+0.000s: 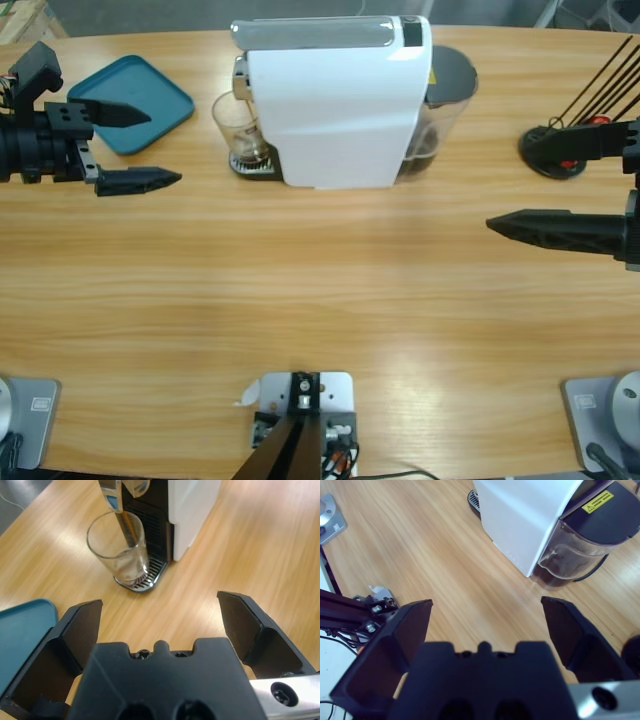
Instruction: Pour coffee
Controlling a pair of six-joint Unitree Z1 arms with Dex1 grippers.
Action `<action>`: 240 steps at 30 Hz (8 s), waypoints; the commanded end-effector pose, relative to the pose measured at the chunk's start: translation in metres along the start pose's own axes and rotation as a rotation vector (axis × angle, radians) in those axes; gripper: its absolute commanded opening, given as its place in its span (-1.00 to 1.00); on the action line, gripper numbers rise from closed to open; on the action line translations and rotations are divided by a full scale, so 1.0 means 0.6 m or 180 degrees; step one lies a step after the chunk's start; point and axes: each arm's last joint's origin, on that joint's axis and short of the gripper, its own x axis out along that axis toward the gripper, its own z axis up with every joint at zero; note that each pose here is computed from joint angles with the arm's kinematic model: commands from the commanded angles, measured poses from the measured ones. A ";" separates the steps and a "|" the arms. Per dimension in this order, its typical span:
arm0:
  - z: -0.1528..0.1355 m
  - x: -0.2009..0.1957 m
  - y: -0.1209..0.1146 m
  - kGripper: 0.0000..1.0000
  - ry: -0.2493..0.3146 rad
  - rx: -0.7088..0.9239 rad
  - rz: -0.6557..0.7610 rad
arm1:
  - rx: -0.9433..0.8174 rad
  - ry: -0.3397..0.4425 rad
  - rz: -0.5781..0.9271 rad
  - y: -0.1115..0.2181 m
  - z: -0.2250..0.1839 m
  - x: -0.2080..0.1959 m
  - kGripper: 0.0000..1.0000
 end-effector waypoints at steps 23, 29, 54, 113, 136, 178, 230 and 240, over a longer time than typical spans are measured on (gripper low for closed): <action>-0.014 -0.008 -0.007 0.99 -0.0031 -0.0008 0.0028 | 0.0092 0.0004 0.0015 0.011 -0.025 -0.019 1.00; -0.015 -0.007 -0.007 1.00 -0.0024 0.0005 0.0034 | 0.0072 0.0003 0.0016 0.012 -0.025 -0.019 1.00; -0.018 -0.003 -0.006 1.00 0.0015 -0.0006 0.0028 | 0.0078 0.0048 0.0059 0.008 -0.019 -0.005 1.00; -0.020 -0.008 -0.002 1.00 0.0028 -0.0045 0.0124 | 0.0064 0.0013 0.0047 0.010 -0.020 -0.013 1.00; -0.021 -0.004 0.000 1.00 0.0054 -0.0061 0.0115 | 0.0077 0.0041 0.0044 0.011 -0.026 -0.012 1.00; 0.012 0.093 0.062 1.00 0.0036 0.0129 -0.0141 | 0.0073 0.0008 0.0057 -0.002 -0.048 0.046 1.00; 0.012 0.228 0.128 0.85 -0.0062 0.0394 -0.0454 | 0.0124 0.0128 0.0175 -0.015 -0.045 0.099 1.00; 0.004 0.234 0.130 0.78 0.0011 0.0372 -0.0419 | 0.0127 0.0136 0.0175 -0.015 -0.046 0.100 1.00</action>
